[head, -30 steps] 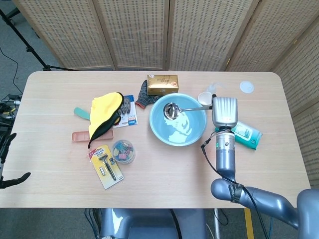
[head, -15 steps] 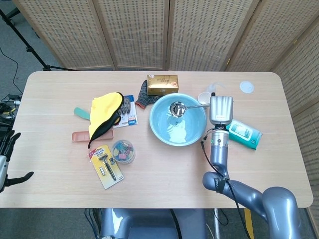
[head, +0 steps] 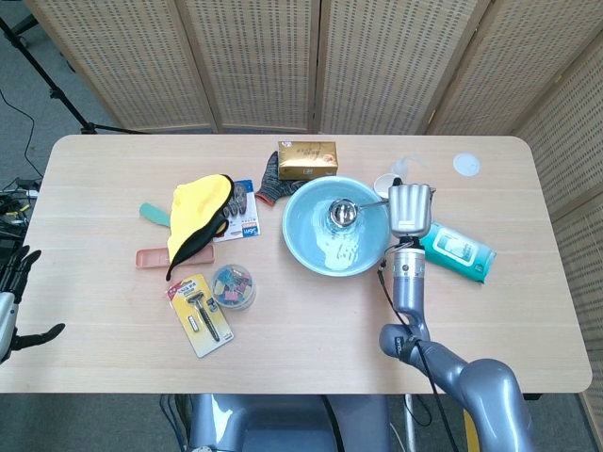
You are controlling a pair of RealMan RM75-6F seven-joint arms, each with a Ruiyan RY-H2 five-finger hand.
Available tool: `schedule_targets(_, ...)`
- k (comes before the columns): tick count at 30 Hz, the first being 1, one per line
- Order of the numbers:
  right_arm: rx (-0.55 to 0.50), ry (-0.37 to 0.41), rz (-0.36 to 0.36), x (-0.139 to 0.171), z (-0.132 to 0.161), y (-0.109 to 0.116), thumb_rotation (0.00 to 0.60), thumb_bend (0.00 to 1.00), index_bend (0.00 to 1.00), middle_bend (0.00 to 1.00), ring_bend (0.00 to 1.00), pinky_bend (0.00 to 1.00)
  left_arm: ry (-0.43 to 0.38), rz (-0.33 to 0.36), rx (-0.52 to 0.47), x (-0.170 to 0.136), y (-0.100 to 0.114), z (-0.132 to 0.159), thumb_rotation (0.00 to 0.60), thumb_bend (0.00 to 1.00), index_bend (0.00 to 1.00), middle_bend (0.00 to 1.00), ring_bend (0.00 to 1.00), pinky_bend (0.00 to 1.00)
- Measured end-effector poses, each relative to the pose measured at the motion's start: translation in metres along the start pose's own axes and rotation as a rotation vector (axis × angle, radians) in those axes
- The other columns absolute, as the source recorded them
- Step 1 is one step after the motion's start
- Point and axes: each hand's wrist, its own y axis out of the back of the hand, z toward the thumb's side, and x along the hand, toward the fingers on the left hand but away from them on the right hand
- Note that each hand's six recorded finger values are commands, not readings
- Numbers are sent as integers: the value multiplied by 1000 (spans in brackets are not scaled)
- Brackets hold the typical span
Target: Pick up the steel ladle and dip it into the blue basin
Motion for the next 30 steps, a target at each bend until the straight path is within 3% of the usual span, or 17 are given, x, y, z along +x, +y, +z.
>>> schedule_targets(12, 197, 109, -84, 6, 11, -10, 600, 1000, 849, 997, 938, 1000, 3, -6, 10, 1, -2, 0, 600, 0, 0, 0, 0, 0)
schedule_targets(21, 281, 160, -85, 16, 18, -18, 600, 1000, 850, 997, 938, 1000, -5, -8, 16, -1, -4, 3, 600, 0, 0, 0, 0, 0)
schedule_targets(25, 276, 179, -62, 21, 22, -21, 600, 1000, 851, 997, 938, 1000, -6, -8, 17, -1, -4, 3, 600, 0, 0, 0, 0, 0)
schedule_targets(30, 197, 193, -5, 30, 27, -21, 600, 1000, 852, 997, 938, 1000, -11, -12, 22, -1, -6, 5, 600, 0, 0, 0, 0, 0)
